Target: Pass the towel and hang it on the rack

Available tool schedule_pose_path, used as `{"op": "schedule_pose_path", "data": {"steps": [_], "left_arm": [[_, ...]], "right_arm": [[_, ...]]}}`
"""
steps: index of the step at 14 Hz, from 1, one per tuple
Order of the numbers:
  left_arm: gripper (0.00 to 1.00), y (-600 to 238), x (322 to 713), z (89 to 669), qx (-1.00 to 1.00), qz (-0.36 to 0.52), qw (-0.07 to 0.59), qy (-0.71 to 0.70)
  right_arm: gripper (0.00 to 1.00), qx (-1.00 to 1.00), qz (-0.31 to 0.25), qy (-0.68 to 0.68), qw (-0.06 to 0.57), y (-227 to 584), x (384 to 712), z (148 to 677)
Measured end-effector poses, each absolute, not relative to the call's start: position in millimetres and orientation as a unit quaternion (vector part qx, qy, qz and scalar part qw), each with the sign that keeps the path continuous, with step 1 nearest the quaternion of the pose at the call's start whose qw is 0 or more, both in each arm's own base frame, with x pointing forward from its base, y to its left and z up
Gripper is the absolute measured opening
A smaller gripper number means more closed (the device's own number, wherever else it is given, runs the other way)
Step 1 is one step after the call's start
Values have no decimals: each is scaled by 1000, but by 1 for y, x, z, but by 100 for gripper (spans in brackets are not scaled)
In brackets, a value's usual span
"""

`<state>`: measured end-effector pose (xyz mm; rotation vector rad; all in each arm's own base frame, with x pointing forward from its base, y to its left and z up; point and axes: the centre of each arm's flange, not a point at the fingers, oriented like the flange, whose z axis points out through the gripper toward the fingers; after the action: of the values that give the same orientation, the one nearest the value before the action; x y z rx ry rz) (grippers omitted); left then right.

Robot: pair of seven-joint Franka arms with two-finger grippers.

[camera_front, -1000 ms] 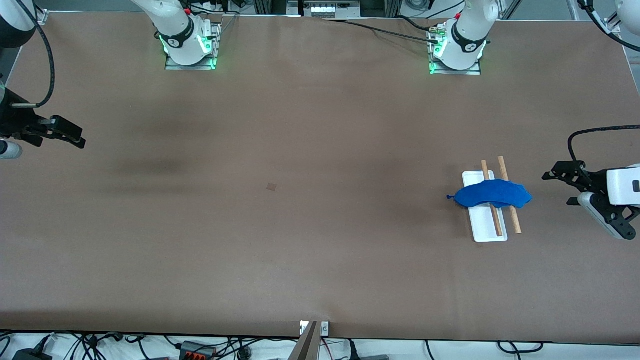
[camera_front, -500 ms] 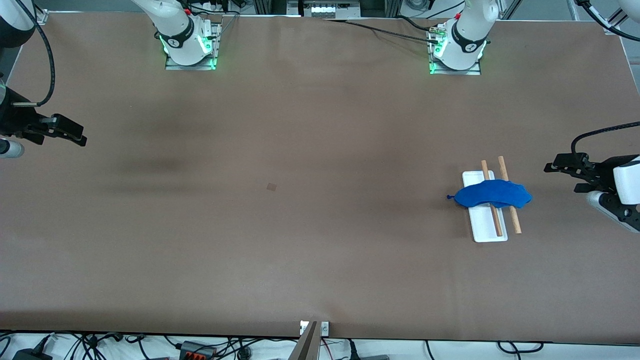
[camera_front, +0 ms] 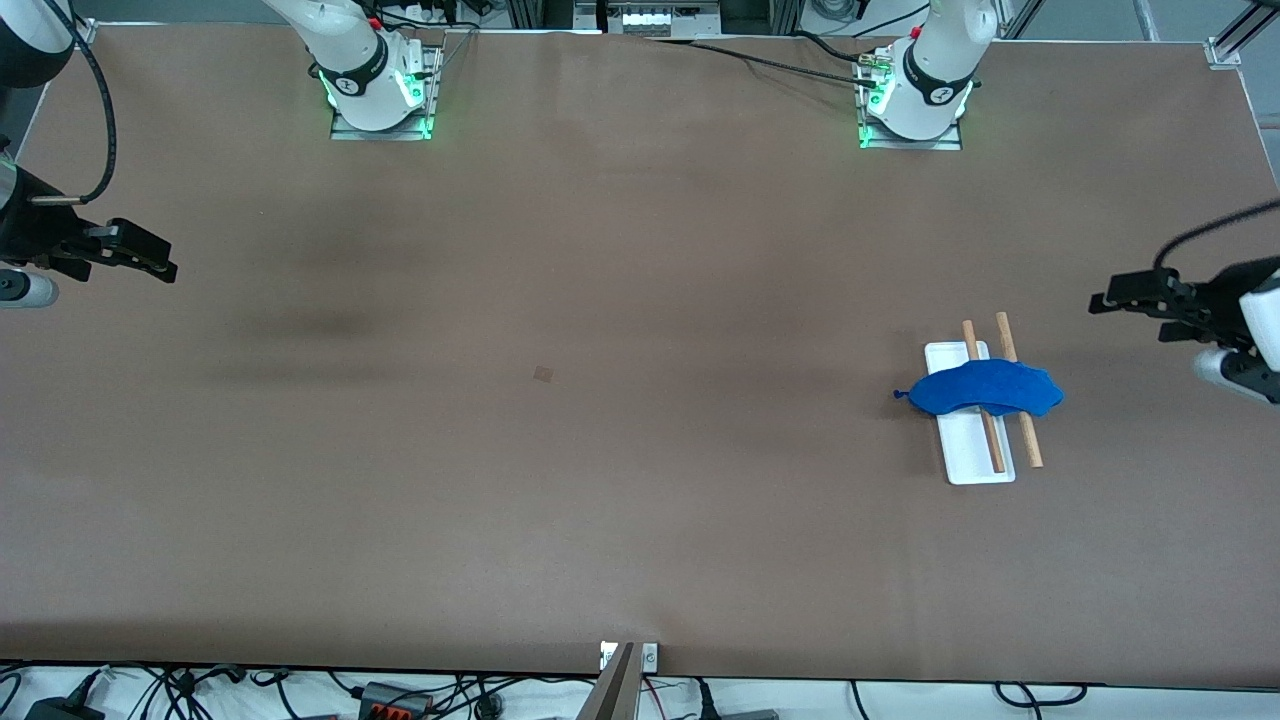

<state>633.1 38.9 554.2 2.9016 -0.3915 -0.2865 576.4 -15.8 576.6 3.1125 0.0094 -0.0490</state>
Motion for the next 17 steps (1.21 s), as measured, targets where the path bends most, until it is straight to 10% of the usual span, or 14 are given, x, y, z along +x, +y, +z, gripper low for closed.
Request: {"op": "schedule_pose_path", "data": {"steps": [17], "left_arm": [[100, 30, 564, 584, 998, -54, 26, -2]], "right_arm": [[100, 1000, 0, 0, 14, -19, 552, 581]]}}
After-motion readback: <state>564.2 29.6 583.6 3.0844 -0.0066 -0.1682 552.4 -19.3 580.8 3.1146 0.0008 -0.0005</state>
